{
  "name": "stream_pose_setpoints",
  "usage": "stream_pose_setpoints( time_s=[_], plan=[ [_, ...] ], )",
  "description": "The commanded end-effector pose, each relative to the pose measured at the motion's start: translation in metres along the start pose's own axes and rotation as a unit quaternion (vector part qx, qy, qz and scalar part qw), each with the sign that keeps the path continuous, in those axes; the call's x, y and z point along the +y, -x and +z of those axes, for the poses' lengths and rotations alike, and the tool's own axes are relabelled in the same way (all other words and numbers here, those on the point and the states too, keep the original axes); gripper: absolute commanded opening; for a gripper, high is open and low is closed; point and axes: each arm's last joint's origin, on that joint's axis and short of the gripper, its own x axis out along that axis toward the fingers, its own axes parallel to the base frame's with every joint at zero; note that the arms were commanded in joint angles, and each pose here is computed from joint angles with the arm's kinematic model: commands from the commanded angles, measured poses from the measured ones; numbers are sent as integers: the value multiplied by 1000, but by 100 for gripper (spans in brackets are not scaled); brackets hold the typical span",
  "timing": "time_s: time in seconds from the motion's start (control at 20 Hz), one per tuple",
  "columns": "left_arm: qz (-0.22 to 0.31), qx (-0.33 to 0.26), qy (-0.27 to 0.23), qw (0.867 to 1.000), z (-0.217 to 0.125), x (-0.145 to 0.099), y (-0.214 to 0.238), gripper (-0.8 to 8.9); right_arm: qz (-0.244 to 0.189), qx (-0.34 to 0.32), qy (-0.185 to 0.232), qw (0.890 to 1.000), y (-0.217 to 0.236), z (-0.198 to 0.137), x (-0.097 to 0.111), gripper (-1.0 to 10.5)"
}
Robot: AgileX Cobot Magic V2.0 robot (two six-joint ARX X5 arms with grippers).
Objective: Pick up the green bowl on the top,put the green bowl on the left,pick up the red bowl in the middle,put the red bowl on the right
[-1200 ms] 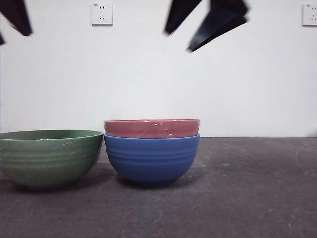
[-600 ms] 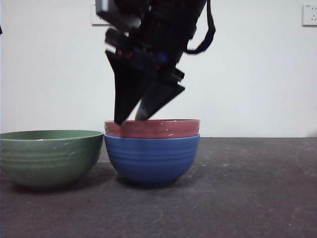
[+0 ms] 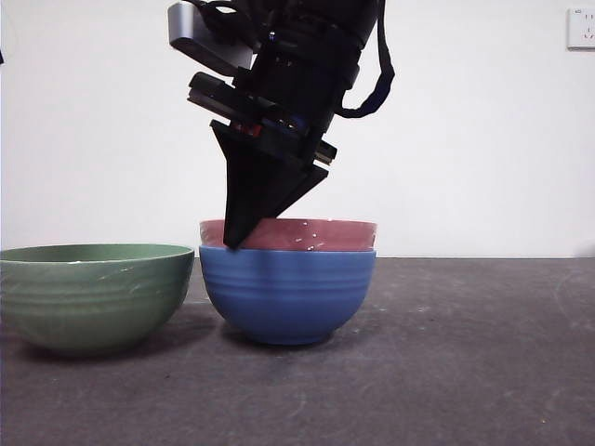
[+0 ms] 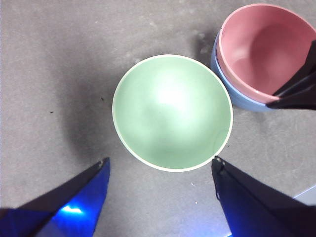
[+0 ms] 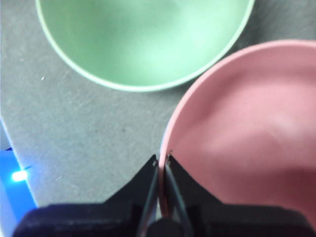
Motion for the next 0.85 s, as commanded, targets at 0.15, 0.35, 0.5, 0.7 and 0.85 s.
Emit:
stream_pose_setpoints(
  time_s=[0.15, 0.35, 0.5, 0.7, 0.85],
  plan=[
    [1, -4, -5, 1000, 0, 0, 0, 346, 1, 0, 13, 1000, 1, 1, 7, -13],
    [1, -5, -6, 1000, 1, 0, 0, 346, -29, -17, 26, 999, 18, 5, 15, -12],
    [1, -6, -6, 1000, 1, 0, 0, 346, -58, -32, 29, 997, 35, 6, 18, -13],
    [1, -7, -6, 1000, 1, 1, 0, 346, -150, -43, 16, 988, 69, 2, 18, -13],
    [1, -8, -6, 1000, 1, 1, 0, 346, -222, -13, -25, 975, 102, -15, 12, -13]
  ],
)
